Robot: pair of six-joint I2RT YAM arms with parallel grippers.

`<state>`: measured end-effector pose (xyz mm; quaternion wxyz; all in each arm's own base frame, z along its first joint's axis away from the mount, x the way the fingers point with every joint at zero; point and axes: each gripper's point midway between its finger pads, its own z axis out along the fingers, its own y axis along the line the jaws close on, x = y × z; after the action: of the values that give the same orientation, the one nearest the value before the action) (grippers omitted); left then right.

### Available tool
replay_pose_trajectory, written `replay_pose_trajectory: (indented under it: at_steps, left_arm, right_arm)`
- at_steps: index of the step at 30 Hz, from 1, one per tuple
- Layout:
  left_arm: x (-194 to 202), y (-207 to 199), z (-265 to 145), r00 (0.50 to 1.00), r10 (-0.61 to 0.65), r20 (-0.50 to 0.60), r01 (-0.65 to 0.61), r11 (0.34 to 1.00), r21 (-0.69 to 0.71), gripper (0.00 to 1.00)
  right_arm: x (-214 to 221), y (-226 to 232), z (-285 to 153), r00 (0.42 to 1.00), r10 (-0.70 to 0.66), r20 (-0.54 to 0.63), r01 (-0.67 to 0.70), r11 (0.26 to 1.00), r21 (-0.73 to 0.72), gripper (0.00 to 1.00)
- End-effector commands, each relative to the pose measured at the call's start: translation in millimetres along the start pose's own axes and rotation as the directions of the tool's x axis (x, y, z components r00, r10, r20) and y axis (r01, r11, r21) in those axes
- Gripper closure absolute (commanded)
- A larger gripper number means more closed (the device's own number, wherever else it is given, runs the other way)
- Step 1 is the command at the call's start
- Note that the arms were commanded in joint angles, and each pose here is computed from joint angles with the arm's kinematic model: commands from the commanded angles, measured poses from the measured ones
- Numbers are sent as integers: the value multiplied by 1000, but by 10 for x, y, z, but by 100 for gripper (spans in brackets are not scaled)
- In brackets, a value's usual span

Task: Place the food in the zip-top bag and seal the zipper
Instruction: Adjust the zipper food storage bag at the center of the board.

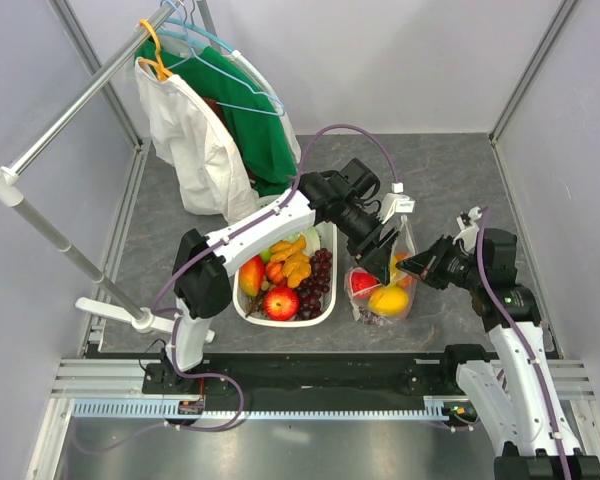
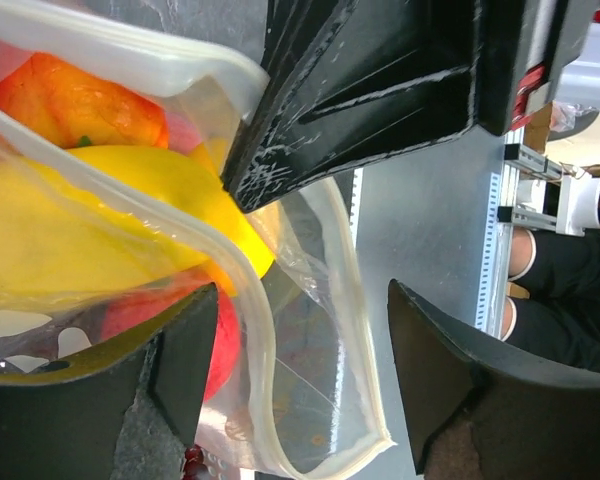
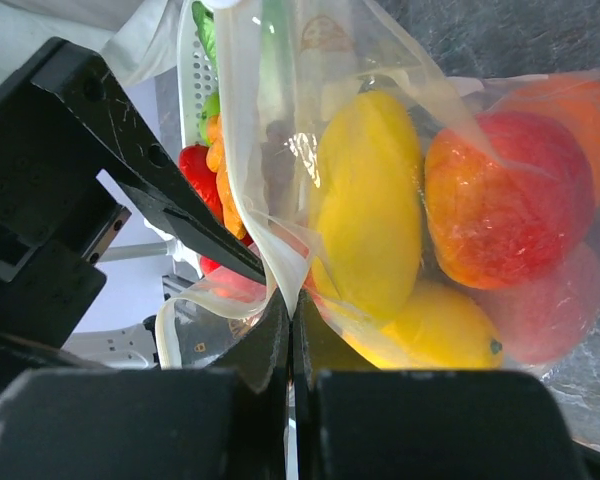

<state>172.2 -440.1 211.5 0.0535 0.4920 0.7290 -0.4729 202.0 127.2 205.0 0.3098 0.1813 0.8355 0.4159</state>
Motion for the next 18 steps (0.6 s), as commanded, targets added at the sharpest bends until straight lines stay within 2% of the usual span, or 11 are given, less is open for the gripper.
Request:
replay_pose_trajectory:
  at_steps: [1,4,8,12,15,16,17,18]
  left_arm:
    - [-198,-351,-199,997,51,66,-54,998,36,23]
    - [-166,-345,-161,998,44,54,-46,998,32,23]
    - [-126,-229,-94,997,73,37,-71,996,-56,23]
    - [-136,-84,-67,992,125,19,-120,979,-168,34]
    - [-112,32,-93,992,126,-9,-124,966,-227,58]
    - [-98,62,-105,990,141,-24,-143,960,-239,75]
    - [-91,117,-134,988,148,-38,-153,950,-272,83]
    - [-80,121,-173,987,153,-52,-162,944,-287,92]
  right_arm:
    - [-136,70,23,997,-32,72,33,999,0,100]
    - [-154,82,42,996,-24,80,24,1000,-1,100]
    - [-186,125,72,996,-14,85,15,1000,-12,100]
    - [-203,169,90,996,-20,92,22,1000,-22,100]
    - [-208,190,79,995,-39,92,41,999,-22,100]
    - [-209,204,69,995,-49,91,51,998,-24,99]
    - [-218,217,53,994,-65,92,67,997,-23,94]
    - [-242,279,10,991,-89,96,92,995,-26,80]
